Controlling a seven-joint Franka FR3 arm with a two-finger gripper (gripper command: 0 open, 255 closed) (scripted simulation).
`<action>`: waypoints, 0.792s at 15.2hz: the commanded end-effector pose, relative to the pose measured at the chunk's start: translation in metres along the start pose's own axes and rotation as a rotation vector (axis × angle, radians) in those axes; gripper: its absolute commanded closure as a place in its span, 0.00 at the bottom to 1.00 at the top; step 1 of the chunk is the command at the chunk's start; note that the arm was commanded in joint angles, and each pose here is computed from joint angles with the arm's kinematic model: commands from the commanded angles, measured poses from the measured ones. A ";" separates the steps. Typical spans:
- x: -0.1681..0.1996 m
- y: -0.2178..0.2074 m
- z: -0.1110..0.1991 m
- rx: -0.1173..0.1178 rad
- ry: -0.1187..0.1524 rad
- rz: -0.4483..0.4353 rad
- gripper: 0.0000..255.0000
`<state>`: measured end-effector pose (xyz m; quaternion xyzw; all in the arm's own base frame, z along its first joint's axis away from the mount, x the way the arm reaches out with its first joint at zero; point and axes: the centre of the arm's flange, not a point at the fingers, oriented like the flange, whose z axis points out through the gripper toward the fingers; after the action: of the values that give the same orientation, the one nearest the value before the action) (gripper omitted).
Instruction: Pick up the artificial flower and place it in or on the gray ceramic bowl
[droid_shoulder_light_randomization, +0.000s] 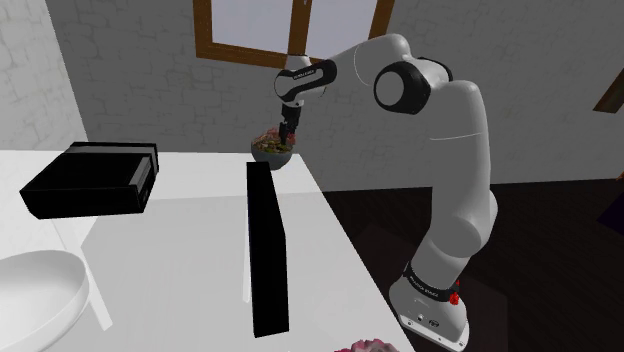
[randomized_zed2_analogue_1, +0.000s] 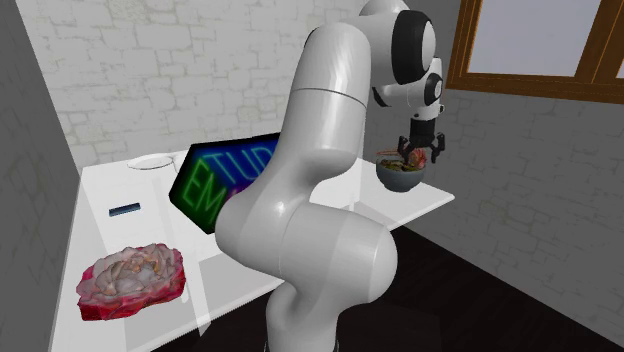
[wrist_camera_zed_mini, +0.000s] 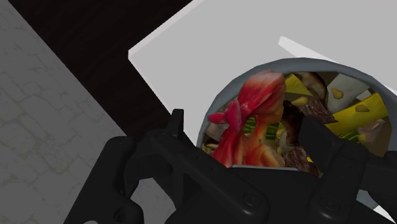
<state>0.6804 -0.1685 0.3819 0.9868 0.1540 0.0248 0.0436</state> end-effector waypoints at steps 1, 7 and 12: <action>0.000 0.000 -0.013 0.000 0.000 0.000 0.00; 0.000 0.000 -0.050 0.000 0.000 0.000 0.00; 0.000 0.000 -0.050 0.000 0.000 0.000 0.00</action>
<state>0.6771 -0.1650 0.4318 0.9868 0.1539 0.0248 0.0436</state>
